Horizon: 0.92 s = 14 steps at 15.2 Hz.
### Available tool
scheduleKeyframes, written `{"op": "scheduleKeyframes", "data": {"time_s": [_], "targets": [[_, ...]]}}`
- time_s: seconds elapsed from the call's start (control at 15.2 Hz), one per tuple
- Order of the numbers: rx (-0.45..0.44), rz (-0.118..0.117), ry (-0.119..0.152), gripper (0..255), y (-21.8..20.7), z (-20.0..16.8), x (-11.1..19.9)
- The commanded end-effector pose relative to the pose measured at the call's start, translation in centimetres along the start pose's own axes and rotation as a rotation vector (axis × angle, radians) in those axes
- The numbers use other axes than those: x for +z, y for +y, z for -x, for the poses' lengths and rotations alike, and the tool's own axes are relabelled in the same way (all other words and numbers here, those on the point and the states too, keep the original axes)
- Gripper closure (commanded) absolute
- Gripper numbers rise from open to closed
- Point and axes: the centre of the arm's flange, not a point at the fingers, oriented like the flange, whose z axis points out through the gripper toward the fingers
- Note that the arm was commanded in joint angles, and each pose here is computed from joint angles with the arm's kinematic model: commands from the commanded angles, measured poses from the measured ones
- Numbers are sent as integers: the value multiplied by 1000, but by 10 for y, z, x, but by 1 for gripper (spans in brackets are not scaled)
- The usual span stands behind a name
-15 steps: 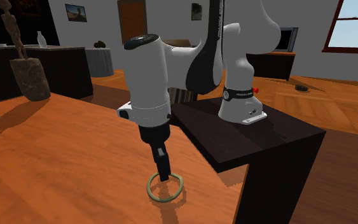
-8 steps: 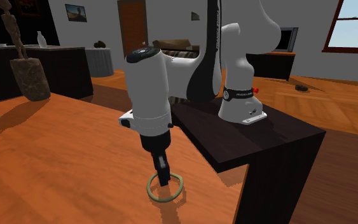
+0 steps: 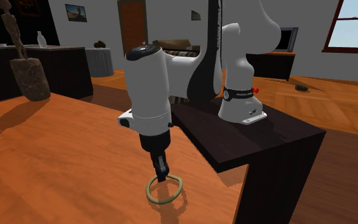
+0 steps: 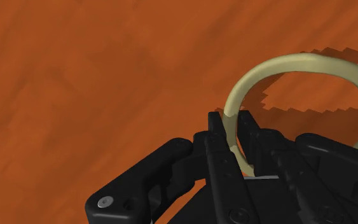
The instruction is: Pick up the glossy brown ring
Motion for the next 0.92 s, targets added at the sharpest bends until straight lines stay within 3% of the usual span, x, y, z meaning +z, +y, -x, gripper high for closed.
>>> {"op": "scheduleKeyframes", "data": {"time_s": [0.0,0.86], "targets": [[24,10,-14,255,6,2,6],[24,10,-14,255,10,7,-62]]}}
